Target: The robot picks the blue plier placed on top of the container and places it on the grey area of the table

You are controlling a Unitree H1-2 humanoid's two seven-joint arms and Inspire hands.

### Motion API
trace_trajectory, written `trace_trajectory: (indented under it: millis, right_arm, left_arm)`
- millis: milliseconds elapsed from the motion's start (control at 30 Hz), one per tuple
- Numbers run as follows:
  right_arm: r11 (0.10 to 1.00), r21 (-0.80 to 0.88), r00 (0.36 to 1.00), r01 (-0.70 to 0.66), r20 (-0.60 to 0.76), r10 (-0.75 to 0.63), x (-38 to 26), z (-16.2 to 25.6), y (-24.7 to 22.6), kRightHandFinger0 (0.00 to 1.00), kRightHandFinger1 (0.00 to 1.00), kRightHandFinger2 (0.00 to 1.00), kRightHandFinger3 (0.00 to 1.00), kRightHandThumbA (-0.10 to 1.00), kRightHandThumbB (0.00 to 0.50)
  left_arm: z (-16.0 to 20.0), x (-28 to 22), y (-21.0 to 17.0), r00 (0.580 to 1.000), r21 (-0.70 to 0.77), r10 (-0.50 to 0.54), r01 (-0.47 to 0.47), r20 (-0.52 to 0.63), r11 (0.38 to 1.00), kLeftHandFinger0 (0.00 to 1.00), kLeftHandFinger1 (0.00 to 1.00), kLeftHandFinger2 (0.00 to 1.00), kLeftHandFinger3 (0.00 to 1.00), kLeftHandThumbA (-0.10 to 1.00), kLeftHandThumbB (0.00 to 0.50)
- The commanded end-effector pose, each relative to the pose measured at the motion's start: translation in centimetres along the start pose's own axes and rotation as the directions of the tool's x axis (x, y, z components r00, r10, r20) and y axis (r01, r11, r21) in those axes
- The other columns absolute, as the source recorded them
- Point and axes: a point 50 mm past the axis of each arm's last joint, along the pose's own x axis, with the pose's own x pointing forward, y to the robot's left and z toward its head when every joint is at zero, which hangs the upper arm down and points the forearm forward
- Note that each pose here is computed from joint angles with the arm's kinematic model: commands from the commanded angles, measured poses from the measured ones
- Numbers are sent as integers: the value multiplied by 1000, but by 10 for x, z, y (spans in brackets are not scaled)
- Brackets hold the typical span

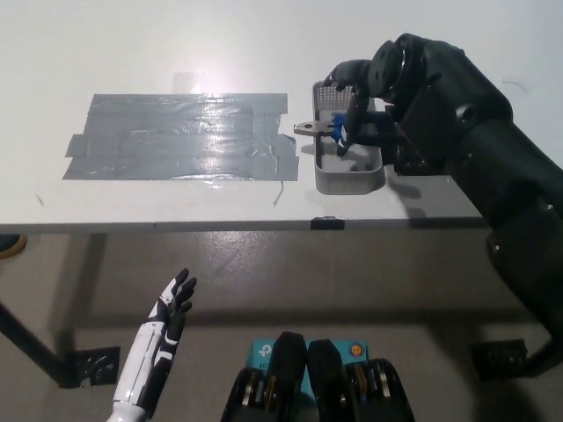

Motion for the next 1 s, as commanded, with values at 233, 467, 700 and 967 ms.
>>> trace_trajectory:
  millis: [233,467,700,967]
  right_arm:
    - [989,-91,991,118,67,-112,-15,28,-27,1000,1000,1000,1000,1000,358]
    - [991,-72,992,116,57,-112,-5,16,-13,1000,1000,1000,1000,1000,348]
    - [984,-155,996,88,29,-85,9,6,15,1000,1000,1000,1000,1000,370]
    - [974,-216,996,73,-31,-82,17,-5,30,1000,1000,1000,1000,1000,364]
  left_arm:
    - [12,3,5,997,27,6,-8,75,1000,1000,1000,1000,1000,1000,16]
    - [13,5,5,998,19,5,-7,68,1000,1000,1000,1000,1000,1000,23]
    - [13,6,5,998,17,12,-14,66,1000,1000,1000,1000,1000,1000,30]
    - [15,9,7,997,15,17,-18,80,1000,1000,1000,1000,1000,1000,0]
